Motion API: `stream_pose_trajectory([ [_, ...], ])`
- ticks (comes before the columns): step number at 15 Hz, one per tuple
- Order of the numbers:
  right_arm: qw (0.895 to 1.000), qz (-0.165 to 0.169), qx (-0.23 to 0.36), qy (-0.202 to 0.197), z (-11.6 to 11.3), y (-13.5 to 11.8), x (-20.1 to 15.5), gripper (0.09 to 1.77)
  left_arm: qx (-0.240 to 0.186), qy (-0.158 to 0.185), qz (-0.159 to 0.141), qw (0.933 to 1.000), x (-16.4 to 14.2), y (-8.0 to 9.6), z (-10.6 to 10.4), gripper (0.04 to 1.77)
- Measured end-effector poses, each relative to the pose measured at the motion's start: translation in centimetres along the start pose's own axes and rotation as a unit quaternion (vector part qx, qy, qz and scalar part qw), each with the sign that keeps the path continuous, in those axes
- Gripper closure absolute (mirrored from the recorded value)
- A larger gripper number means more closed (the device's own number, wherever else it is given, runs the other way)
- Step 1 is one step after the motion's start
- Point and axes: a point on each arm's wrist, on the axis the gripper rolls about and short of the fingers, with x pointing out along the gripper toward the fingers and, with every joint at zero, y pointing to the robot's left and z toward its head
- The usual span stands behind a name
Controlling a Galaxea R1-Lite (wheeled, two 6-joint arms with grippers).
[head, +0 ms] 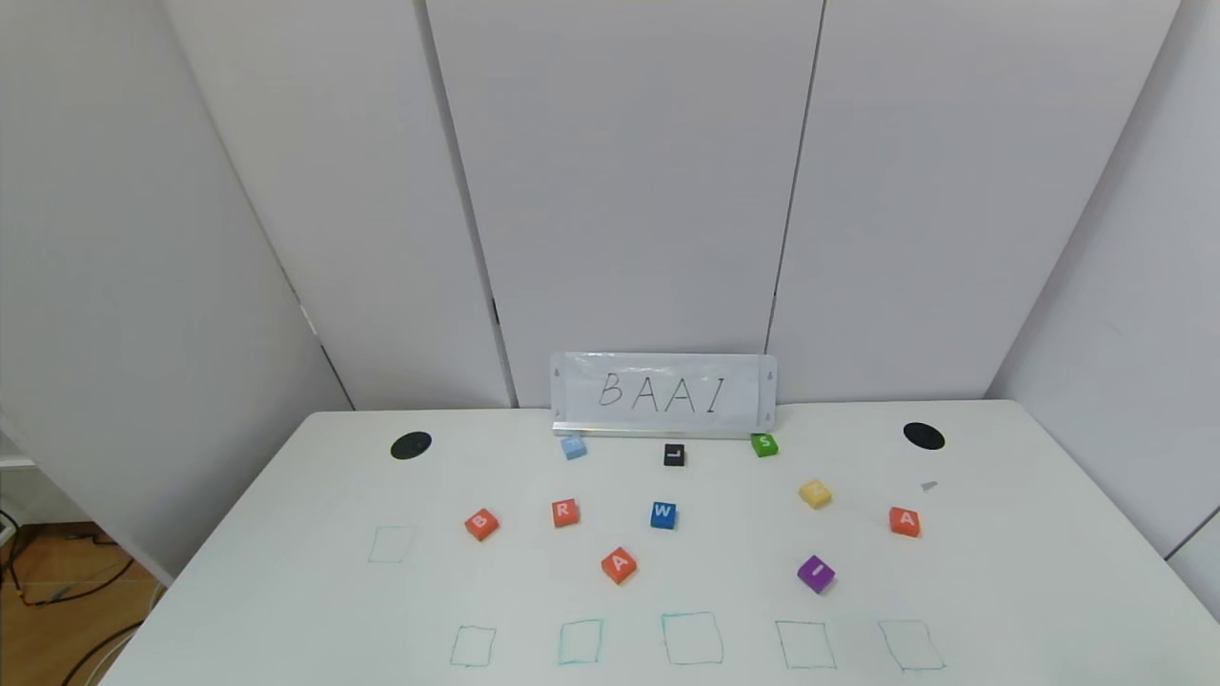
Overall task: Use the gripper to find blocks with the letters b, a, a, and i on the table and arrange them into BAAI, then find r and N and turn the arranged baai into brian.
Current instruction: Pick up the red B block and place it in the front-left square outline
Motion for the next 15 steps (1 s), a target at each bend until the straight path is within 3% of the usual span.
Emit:
stream_pose_trajectory([
  [15,1.0,0.0,0.0,0.0,0.0,0.0,0.0,0.15,-0.001,0.0,0.0,1.0,0.0,0.0,0.0,0.09],
])
